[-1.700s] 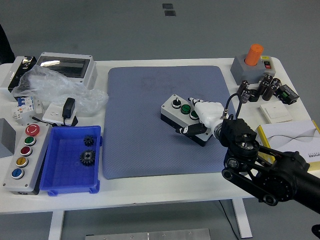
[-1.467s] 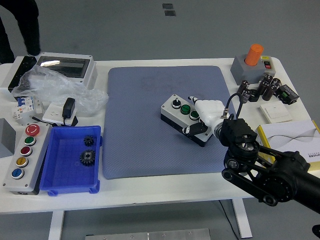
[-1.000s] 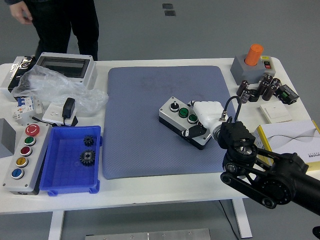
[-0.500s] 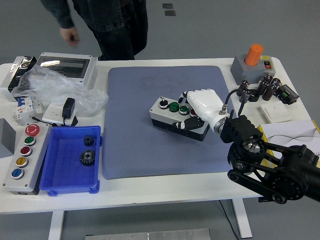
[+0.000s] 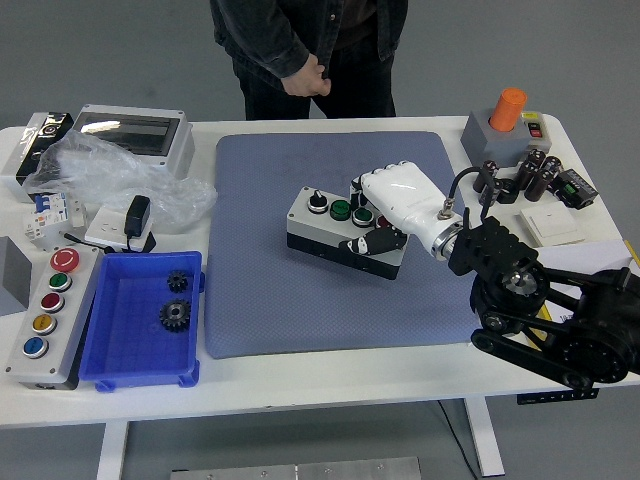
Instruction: Pick up the button,place it on the desk,press the button,press the button
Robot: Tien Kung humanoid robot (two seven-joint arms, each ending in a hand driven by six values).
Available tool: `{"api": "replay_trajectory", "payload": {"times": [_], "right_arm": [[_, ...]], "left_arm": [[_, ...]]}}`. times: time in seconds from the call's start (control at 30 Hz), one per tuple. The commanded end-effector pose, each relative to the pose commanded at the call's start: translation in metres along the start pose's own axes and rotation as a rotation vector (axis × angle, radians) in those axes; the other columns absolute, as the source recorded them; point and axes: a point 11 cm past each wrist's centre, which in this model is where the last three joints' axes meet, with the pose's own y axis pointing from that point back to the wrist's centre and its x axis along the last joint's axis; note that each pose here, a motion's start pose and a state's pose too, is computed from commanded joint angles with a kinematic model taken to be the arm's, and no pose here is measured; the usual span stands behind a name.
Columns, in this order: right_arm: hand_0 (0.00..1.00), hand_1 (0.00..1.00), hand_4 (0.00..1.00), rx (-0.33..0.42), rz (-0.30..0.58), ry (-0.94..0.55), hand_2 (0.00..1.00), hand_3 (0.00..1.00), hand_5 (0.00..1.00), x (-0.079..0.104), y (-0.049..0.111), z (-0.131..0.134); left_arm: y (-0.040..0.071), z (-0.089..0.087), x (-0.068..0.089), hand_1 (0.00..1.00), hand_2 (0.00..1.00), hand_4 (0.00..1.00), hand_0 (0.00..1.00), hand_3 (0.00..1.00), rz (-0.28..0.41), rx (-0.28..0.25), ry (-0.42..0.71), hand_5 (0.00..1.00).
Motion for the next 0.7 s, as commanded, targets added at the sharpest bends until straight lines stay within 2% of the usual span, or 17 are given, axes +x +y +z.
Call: {"api": "replay_trajectory", "payload": {"times": [0.33, 0.5, 0.63, 0.7], "right_arm": [[0.358, 0.492, 0.700, 0.124, 0.059, 0.026, 0.374, 0.322, 0.030, 0.008, 0.000, -0.012], [0.377, 0.508, 0.688, 0.221, 0.061, 0.100, 0.378, 0.325, 0.010, 0.001, 0.003, -0.025], [0.377, 0.508, 0.688, 0.258, 0.051, 0.151, 0.378, 0.325, 0.010, -0.006, 0.004, -0.029], [0.412, 0.525, 0.670, 0.273, 0.057, 0.166, 0.379, 0.327, 0.002, -0.006, 0.004, -0.028]], "left_arm": [[0.000, 0.003, 0.001, 0.689, 0.617, 0.647, 0.664, 0.646, 0.004, -0.006, -0.001, 0.384], [0.000, 0.004, 0.001, 0.689, 0.619, 0.647, 0.665, 0.647, 0.005, -0.008, -0.003, 0.385], [0.000, 0.005, 0.002, 0.689, 0.619, 0.647, 0.665, 0.647, 0.005, -0.010, -0.004, 0.385], [0.000, 0.005, 0.002, 0.689, 0.619, 0.648, 0.665, 0.647, 0.005, -0.010, -0.005, 0.385]]}}
